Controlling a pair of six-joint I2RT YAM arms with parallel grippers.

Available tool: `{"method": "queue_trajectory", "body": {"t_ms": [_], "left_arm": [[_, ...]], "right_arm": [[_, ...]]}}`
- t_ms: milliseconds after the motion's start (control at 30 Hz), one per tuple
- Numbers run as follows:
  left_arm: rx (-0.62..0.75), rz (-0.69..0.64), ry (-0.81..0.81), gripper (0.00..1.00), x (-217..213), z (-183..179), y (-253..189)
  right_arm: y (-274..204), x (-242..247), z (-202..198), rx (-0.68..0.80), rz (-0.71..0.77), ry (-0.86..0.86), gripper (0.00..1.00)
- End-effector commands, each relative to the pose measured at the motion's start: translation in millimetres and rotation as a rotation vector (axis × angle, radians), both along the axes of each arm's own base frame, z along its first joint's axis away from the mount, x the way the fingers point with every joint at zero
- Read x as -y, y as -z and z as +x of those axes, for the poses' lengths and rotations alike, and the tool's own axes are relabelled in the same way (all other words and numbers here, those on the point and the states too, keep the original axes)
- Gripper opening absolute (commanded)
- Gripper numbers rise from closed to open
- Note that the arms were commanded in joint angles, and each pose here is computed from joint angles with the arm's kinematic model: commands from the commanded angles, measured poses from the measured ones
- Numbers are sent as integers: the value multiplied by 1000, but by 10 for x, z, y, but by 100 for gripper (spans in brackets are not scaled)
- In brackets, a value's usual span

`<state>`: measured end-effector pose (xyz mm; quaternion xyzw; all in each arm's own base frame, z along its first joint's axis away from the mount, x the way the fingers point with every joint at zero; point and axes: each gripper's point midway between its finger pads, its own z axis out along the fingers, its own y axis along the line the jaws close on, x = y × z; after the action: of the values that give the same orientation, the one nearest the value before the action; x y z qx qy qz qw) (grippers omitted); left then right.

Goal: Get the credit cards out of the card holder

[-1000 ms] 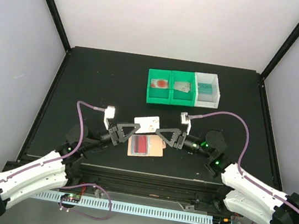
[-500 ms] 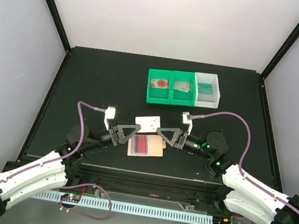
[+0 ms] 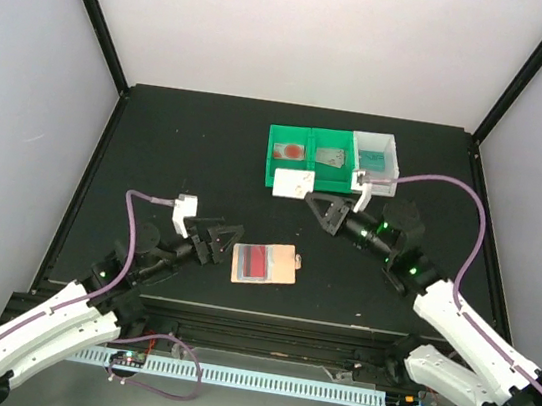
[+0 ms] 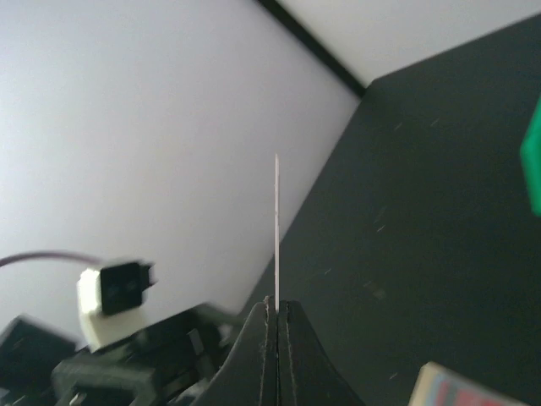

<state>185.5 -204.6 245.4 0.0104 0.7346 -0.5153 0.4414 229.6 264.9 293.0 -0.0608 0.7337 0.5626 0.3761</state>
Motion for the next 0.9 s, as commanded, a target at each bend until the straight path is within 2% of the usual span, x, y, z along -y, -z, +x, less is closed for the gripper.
{"method": "queue_trajectory", "body": {"t_ms": [0, 133, 300, 467, 633, 867], "left_arm": [[25, 222, -98, 99, -217, 87, 78], [-15, 335, -85, 99, -230, 91, 195], [-47, 407, -46, 99, -184, 86, 322], [-28, 425, -37, 99, -204, 62, 335], [-10, 436, -41, 99, -235, 51, 335], [-2, 459, -38, 99, -254, 44, 360]], "right_arm": [[128, 247, 424, 25, -178, 122, 1], [189, 470, 881, 9, -268, 207, 1], [395, 720, 1404, -44, -394, 301, 1], [688, 954, 1843, -111, -499, 381, 1], [1079, 987, 2221, -192, -616, 388, 1], [1377, 886, 2590, -247, -646, 364, 1]]}}
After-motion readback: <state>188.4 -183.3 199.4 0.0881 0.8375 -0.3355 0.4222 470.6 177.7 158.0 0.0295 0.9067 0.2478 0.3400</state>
